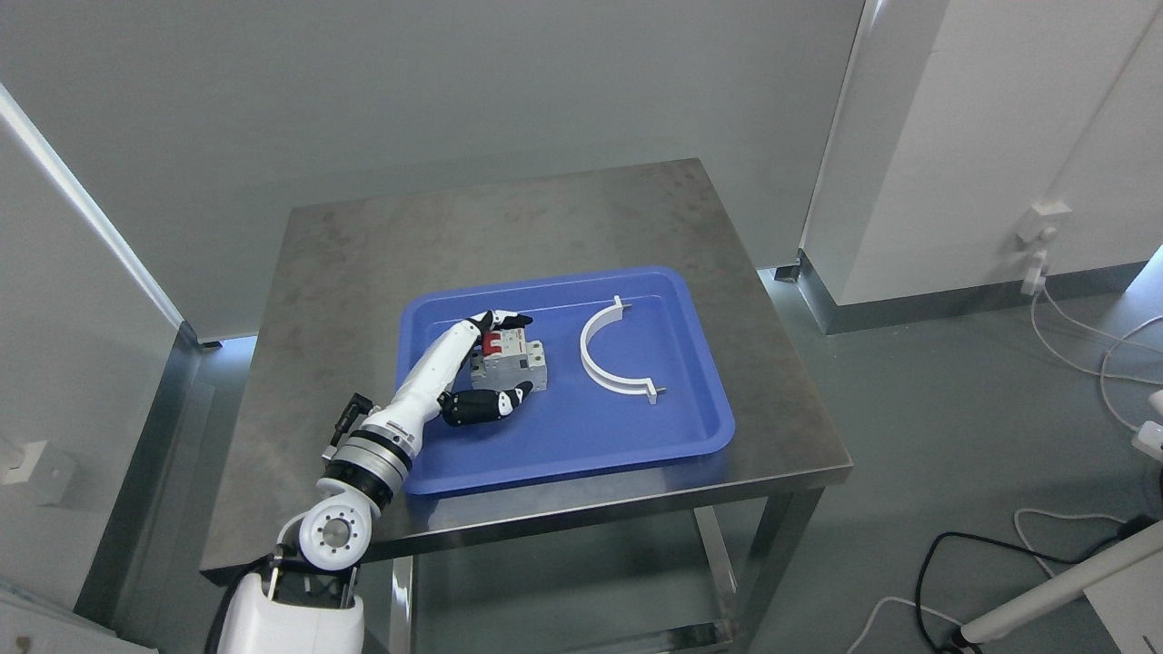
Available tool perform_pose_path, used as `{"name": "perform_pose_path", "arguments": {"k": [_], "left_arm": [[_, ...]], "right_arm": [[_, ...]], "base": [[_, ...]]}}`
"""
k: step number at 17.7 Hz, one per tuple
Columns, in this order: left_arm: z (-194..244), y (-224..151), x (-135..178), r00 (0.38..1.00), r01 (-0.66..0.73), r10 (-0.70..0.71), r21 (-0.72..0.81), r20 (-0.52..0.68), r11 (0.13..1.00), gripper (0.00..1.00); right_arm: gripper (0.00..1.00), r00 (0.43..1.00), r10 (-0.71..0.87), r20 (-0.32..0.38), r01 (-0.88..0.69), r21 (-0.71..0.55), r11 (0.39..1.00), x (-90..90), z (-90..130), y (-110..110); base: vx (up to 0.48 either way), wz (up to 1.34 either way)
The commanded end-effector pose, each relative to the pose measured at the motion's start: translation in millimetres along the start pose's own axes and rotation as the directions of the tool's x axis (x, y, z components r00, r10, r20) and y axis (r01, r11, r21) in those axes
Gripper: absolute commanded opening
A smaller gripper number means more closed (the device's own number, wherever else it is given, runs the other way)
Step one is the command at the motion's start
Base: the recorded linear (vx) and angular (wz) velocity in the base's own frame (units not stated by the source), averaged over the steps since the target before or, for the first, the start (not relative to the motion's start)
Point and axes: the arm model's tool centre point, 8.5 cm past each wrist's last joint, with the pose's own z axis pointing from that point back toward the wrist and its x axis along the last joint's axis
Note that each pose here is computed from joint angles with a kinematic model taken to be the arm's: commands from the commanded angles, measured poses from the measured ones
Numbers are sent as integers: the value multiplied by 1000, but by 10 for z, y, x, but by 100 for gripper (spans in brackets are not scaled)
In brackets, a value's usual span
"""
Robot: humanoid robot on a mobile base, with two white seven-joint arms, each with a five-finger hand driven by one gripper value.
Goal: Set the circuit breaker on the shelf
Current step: 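Close the left hand on the circuit breaker and lift it, then carry the breaker in the left hand while turning toward the bin shelf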
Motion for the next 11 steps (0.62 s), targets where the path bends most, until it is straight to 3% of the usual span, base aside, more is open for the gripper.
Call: {"name": "perform_pose_path", "arguments": {"k": [1, 3, 4, 6, 8, 11], "left_arm": [[22, 34, -135, 1000, 22, -22, -3, -15, 1000, 34], [43, 70, -128, 999, 40, -41, 9, 28, 999, 9], [55, 98, -128, 998, 46, -46, 19, 44, 999, 5], [64, 198, -123, 997, 40, -45, 63, 67, 997, 3], [39, 576, 97, 978, 0, -44, 214, 205, 977, 4], [191, 1016, 277, 913, -267, 74, 451, 401, 851, 5]], "right_arm": [[100, 998, 30, -55, -31, -12, 999, -64, -9, -96], [100, 998, 30, -55, -31, -12, 999, -64, -9, -96], [100, 998, 30, -55, -31, -12, 999, -64, -9, -96], [100, 998, 30, -55, -31, -12, 999, -64, -9, -96], [100, 998, 30, -55, -31, -12, 999, -64, -9, -96], [100, 998, 31, -57, -31, -11, 999, -69, -9, -96]], "base": [[0, 0], [0, 0], [0, 0], [0, 0], [0, 0], [0, 0]]}}
